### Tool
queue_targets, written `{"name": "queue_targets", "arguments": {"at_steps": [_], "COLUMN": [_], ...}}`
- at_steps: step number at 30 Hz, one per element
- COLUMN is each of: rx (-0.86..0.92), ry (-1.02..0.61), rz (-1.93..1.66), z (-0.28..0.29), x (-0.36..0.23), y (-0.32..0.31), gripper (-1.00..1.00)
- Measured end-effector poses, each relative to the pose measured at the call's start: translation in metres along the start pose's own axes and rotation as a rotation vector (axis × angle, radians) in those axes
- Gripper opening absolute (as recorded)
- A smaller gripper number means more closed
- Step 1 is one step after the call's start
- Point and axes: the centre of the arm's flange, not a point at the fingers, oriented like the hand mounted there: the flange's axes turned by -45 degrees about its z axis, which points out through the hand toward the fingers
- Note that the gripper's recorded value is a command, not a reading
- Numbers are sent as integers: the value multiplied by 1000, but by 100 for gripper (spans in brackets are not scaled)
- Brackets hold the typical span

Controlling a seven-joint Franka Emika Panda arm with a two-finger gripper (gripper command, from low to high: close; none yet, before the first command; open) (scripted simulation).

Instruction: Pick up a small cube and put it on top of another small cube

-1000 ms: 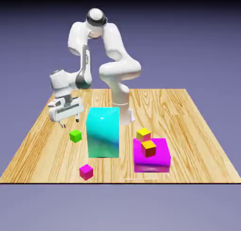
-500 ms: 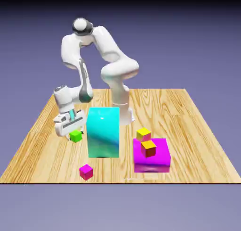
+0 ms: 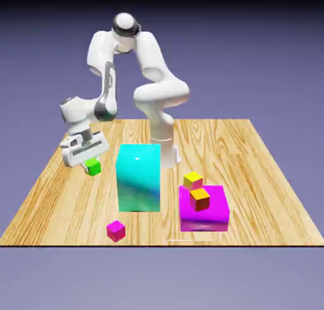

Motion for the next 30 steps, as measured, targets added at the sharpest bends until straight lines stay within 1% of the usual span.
{"name": "queue_targets", "arguments": {"at_steps": [6,11,15,19,20,30], "rx": [14,40,79,125,122,162], "ry": [24,71,49,18,-10,-20], "rz": [-54,-124,-250,-376,-399,-393], "z": [-19,-27,-1,33,43,84], "x": [116,240,353,442,439,436], "y": [49,55,-1,-87,-99,-102], "gripper": [-100,-100,-100,-100,-100,-100]}}
